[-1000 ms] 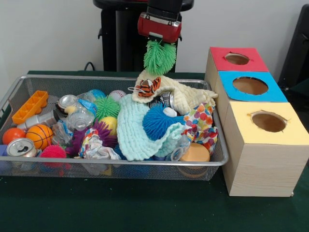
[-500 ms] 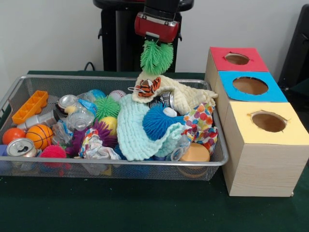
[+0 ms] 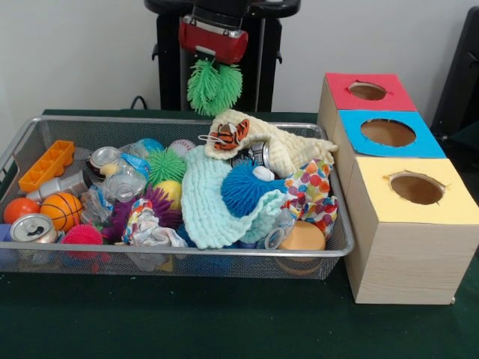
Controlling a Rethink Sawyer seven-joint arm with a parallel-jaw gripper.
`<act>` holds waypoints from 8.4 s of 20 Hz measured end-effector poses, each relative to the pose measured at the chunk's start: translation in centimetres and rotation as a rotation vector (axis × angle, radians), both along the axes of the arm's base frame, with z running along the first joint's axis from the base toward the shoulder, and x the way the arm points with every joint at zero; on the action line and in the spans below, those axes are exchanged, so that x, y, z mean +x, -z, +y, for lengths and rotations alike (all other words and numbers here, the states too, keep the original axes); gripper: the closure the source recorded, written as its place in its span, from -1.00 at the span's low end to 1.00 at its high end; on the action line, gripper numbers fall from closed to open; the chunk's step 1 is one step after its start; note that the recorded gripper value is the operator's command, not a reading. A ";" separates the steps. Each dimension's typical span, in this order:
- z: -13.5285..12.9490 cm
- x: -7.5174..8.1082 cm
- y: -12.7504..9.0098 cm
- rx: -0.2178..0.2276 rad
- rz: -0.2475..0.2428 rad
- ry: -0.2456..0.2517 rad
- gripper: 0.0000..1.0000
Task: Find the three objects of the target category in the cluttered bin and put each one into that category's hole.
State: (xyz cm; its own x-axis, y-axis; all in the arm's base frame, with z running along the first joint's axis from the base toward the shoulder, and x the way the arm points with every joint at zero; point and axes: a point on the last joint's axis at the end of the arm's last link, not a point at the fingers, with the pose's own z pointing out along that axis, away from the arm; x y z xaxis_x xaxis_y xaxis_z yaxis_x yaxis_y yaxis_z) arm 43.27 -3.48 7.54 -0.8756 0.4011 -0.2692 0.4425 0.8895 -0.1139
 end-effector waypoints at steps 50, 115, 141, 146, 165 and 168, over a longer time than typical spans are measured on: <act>4.0 2.4 -0.1 -0.006 -0.038 -0.174 -1.00; 9.3 -0.5 4.6 -0.026 -0.147 -0.161 1.00; 10.5 1.3 2.7 -0.031 -0.196 -0.118 -1.00; 9.4 1.8 2.0 -0.032 -0.201 -0.090 -1.00; 5.6 3.0 -1.3 -0.056 -0.199 -0.002 -1.00; 5.5 3.2 -1.3 -0.058 -0.202 -0.003 -1.00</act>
State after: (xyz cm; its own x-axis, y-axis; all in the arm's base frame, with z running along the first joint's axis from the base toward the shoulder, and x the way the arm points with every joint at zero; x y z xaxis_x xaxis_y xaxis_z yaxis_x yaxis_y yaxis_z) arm 46.50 2.02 8.79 -0.8026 0.3774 -0.4620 0.4588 0.8854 -0.0738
